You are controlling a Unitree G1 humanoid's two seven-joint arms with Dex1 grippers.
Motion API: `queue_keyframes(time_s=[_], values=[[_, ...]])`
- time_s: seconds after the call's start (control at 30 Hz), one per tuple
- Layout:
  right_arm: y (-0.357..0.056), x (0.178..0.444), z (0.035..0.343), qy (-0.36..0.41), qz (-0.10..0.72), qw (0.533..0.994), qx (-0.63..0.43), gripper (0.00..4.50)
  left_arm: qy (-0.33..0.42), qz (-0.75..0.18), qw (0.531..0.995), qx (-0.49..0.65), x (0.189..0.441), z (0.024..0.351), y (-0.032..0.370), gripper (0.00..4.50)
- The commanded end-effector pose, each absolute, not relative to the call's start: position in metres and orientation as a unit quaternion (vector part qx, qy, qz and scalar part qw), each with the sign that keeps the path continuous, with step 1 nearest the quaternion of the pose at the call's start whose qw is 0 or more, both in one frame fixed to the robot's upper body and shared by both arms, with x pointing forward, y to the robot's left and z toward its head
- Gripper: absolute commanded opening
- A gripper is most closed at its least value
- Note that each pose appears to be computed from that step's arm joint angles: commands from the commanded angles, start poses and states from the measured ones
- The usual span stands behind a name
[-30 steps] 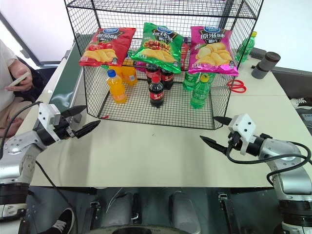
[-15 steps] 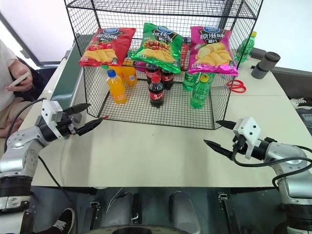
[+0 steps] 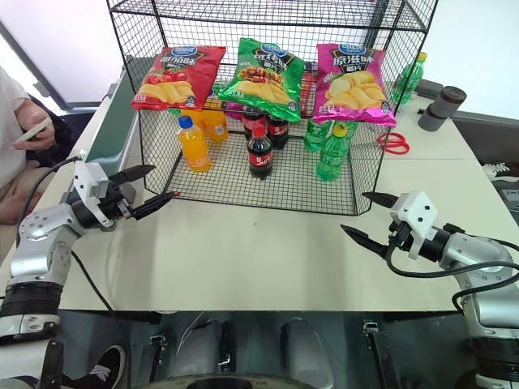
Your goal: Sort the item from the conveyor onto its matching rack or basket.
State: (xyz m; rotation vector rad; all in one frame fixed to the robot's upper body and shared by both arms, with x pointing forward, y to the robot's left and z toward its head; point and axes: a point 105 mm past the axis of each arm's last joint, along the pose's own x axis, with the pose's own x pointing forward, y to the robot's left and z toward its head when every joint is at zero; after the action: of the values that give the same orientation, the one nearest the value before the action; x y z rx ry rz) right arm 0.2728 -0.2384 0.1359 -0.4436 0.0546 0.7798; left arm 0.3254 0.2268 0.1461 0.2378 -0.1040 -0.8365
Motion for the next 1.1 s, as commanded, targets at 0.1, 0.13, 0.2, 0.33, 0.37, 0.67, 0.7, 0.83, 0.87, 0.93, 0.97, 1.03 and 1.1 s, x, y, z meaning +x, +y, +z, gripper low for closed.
queue_keyframes(time_s=[0.1,0.13,0.2,0.33,0.37,0.67,0.7,0.83,0.87,0.93,0.97,1.03,1.1], values=[[-0.243,0.275,0.146,0.002,0.365,0.902,-0.23,4.47,-0.058,-0.406,0.902,0.133,0.327,0.151,0.23,4.5],[-0.244,0.275,0.145,0.003,0.364,0.903,-0.23,4.47,-0.06,-0.406,0.902,0.132,0.328,0.151,0.229,4.5],[-0.245,0.277,0.145,0.002,0.363,0.903,-0.23,4.47,-0.072,-0.402,0.903,0.133,0.331,0.154,0.227,4.5],[-0.247,0.28,0.147,-0.001,0.36,0.903,-0.236,4.47,-0.074,-0.396,0.907,0.124,0.332,0.147,0.225,4.5],[-0.248,0.281,0.148,-0.001,0.358,0.903,-0.237,4.47,-0.075,-0.397,0.907,0.123,0.331,0.146,0.223,4.5],[-0.242,0.287,0.149,-0.013,0.363,0.898,-0.249,4.47,-0.074,-0.414,0.901,0.109,0.328,0.132,0.206,4.5],[-0.241,0.287,0.148,-0.013,0.364,0.897,-0.249,4.47,-0.075,-0.414,0.901,0.109,0.329,0.132,0.206,4.5],[-0.24,0.286,0.148,-0.017,0.362,0.897,-0.251,4.47,-0.083,-0.417,0.899,0.106,0.332,0.135,0.201,4.5],[-0.239,0.285,0.149,-0.019,0.361,0.898,-0.252,4.47,-0.084,-0.419,0.898,0.105,0.333,0.137,0.199,4.5],[-0.238,0.285,0.15,-0.022,0.358,0.899,-0.253,4.47,-0.084,-0.427,0.894,0.105,0.333,0.138,0.195,4.5],[-0.237,0.285,0.151,-0.024,0.357,0.899,-0.252,4.47,-0.082,-0.429,0.893,0.105,0.334,0.138,0.195,4.5],[-0.236,0.284,0.149,-0.024,0.357,0.9,-0.25,4.47,-0.08,-0.432,0.892,0.107,0.334,0.137,0.195,4.5],[-0.234,0.283,0.147,-0.021,0.36,0.898,-0.251,4.47,-0.078,-0.432,0.892,0.108,0.334,0.137,0.197,4.5]])
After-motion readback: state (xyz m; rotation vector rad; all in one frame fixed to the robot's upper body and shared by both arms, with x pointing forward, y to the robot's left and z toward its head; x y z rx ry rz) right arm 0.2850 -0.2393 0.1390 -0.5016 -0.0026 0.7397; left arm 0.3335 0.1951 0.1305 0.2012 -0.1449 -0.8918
